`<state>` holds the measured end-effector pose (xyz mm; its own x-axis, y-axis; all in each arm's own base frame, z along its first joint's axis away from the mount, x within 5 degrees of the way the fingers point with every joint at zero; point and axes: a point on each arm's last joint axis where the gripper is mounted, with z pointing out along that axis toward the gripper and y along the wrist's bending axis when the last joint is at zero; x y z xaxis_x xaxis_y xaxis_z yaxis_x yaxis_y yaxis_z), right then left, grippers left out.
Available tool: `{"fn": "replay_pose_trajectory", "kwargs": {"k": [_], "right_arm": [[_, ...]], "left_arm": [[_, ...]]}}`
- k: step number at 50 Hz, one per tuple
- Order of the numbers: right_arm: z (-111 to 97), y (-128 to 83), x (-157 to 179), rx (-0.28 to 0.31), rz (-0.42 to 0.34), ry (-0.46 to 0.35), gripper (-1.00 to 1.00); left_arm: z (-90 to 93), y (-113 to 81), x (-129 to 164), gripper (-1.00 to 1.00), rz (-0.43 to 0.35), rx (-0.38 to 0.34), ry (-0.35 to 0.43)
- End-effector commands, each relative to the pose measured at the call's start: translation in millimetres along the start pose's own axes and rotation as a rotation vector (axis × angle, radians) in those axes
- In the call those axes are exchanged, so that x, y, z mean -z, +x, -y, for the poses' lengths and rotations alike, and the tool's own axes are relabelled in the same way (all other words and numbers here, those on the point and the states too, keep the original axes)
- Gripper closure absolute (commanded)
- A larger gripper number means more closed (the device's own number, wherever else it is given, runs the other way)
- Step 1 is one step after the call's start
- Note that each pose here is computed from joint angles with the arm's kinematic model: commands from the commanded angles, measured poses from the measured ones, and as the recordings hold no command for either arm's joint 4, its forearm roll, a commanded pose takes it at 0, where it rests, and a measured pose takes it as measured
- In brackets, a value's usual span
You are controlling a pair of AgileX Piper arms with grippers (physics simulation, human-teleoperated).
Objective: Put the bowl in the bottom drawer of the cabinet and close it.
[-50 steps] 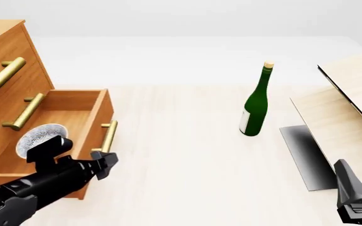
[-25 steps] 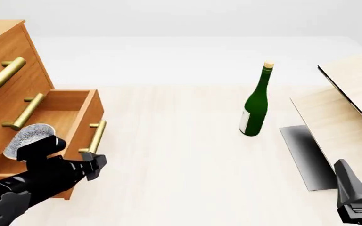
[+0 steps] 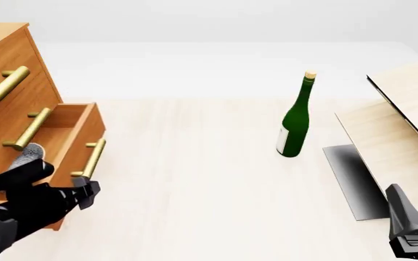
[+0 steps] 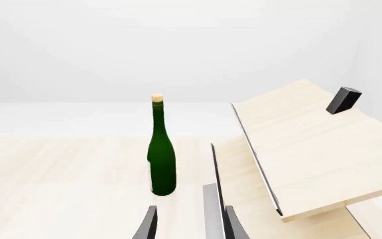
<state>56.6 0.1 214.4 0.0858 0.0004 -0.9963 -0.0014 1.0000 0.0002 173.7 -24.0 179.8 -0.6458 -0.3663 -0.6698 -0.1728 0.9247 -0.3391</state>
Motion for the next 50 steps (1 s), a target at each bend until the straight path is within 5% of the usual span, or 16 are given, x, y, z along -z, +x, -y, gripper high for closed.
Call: {"fn": "replay_pose_trajectory", "kwargs": {"k": [1,19,50], "right_arm": [[0,0,0,0.0,0.0,0.0,-1.0],[0,0,0,0.0,0.0,0.0,-1.0],[0,0,0,0.0,0.0,0.0,-1.0]], "left_arm": [[-12.7,-3.2,1,-1.0,0.014,0.034,-0.055],[-39.3,-18.4,-2,-1.0,0.055,-0.011,-0.172],[-67.6,-21.9,-12,-1.0,0.075,0.037,-0.27]]}}
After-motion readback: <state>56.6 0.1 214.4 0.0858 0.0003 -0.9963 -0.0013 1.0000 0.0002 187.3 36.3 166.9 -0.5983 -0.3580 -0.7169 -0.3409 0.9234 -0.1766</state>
